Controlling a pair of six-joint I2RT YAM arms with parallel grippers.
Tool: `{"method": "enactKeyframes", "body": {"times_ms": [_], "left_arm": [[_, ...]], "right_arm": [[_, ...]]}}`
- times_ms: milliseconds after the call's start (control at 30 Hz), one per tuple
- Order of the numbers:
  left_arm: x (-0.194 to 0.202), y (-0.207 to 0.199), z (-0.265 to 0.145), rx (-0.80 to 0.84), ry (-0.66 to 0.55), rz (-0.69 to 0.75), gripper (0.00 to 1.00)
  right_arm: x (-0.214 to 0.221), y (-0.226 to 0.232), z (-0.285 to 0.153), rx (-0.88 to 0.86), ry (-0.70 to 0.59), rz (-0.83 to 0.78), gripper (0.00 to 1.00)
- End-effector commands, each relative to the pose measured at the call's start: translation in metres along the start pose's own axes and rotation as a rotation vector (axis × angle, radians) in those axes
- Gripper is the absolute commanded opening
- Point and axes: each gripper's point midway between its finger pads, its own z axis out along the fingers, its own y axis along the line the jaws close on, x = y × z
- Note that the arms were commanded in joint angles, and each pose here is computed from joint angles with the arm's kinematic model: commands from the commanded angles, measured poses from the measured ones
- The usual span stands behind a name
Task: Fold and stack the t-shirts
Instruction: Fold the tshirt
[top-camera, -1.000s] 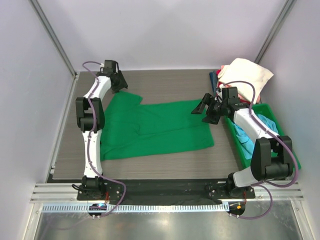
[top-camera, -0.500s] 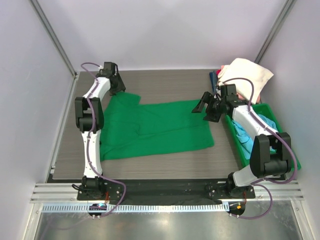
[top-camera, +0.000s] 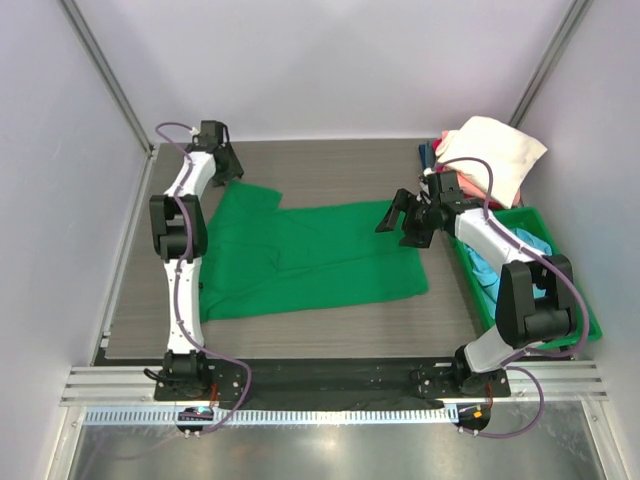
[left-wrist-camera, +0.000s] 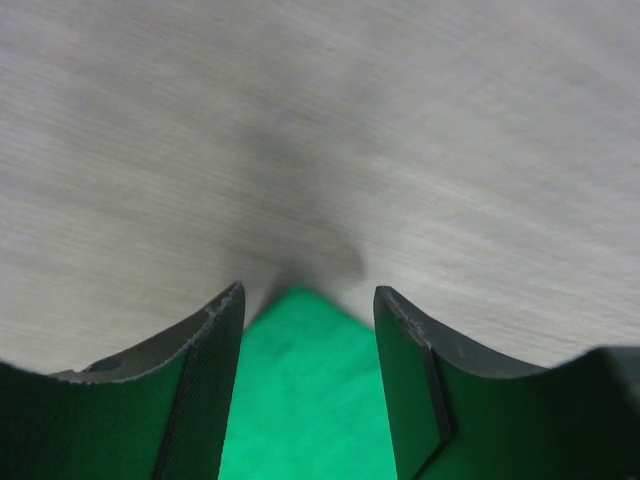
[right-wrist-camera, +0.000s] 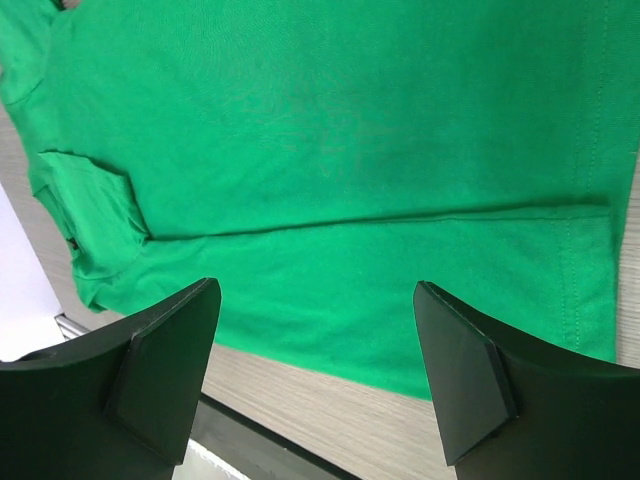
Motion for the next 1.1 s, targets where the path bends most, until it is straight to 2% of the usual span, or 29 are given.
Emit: {"method": "enactKeyframes", "body": {"times_ms": [0,100,167,200,233,300,333,533,667,933,1067], "left_arm": [[0.016,0.003,0.014,0.010,0.084,-0.025,0.56],[0.028,-0.002,0.017,0.036,0.123,-0.027,0.54],[0.036,-0.007,0.018,0.048,0.142,-0.023,0.49],[0.039,-0.007,0.019,0.045,0.149,-0.023,0.45],[0.038,-0.007,0.019,0.045,0.146,-0.023,0.35],[0.037,-0.007,0.019,0.050,0.138,-0.026,0.29],[0.037,-0.008,0.019,0.056,0.140,-0.029,0.22],[0.039,-0.004,0.023,0.057,0.152,-0.060,0.05],[0.039,-0.001,0.023,0.047,0.153,-0.069,0.00],[0.039,0.003,0.023,0.026,0.142,-0.081,0.00],[0.038,0.003,0.022,0.018,0.132,-0.086,0.00]], "right_arm": [[-0.016,0.010,-0.005,-0.007,-0.049,-0.045,0.84],[-0.017,0.006,-0.006,0.006,-0.060,-0.045,0.84],[-0.015,0.003,-0.001,0.015,-0.054,-0.040,0.85],[-0.015,0.002,0.001,0.017,-0.048,-0.038,0.85],[-0.015,0.001,0.002,0.019,-0.047,-0.039,0.85],[-0.018,0.000,0.005,0.028,-0.050,-0.039,0.85],[-0.020,0.000,0.006,0.033,-0.054,-0.043,0.85],[-0.057,-0.004,0.012,0.110,-0.140,-0.053,0.85],[-0.089,-0.008,0.023,0.175,-0.204,-0.074,0.85],[-0.157,-0.037,0.047,0.383,-0.330,-0.130,0.84],[-0.178,-0.054,0.073,0.463,-0.344,-0.156,0.80]]}}
